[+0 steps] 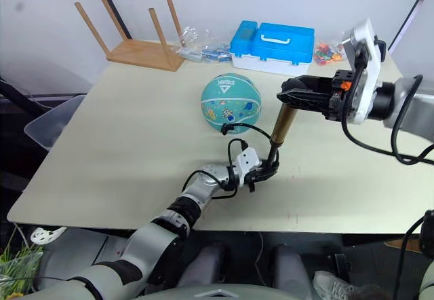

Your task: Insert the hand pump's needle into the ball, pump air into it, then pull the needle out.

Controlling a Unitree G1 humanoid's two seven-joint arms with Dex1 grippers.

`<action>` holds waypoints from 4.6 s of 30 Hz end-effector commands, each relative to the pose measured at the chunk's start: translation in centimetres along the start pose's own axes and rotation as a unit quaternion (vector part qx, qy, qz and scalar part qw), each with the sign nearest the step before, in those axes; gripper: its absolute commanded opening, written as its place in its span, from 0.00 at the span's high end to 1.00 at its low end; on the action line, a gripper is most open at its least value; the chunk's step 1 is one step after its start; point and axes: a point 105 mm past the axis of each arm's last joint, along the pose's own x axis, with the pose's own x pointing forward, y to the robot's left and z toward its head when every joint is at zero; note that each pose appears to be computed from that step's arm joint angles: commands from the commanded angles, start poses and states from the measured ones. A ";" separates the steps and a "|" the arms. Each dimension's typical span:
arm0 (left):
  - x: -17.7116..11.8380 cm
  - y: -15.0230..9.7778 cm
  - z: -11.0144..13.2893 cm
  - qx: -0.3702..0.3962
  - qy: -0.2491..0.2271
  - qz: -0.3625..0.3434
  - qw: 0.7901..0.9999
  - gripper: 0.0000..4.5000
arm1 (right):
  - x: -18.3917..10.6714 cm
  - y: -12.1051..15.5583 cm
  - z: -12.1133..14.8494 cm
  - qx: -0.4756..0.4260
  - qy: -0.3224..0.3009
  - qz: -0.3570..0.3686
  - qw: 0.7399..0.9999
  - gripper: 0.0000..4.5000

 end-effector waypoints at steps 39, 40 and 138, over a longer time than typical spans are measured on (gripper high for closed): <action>-0.5 -2.0 -4.1 -0.062 0.061 -0.013 0.996 0.76 | 0.3 0.2 0.2 0.019 0.066 -0.064 0.996 0.65; -0.5 -2.0 -4.1 -0.062 0.060 -0.013 0.996 0.76 | 0.6 -0.1 -1.0 0.031 0.070 -0.065 0.995 0.65; -0.9 -2.5 -4.8 -0.069 0.065 -0.010 0.995 0.76 | 2.7 -1.8 -4.0 0.041 -0.015 -0.117 0.992 0.65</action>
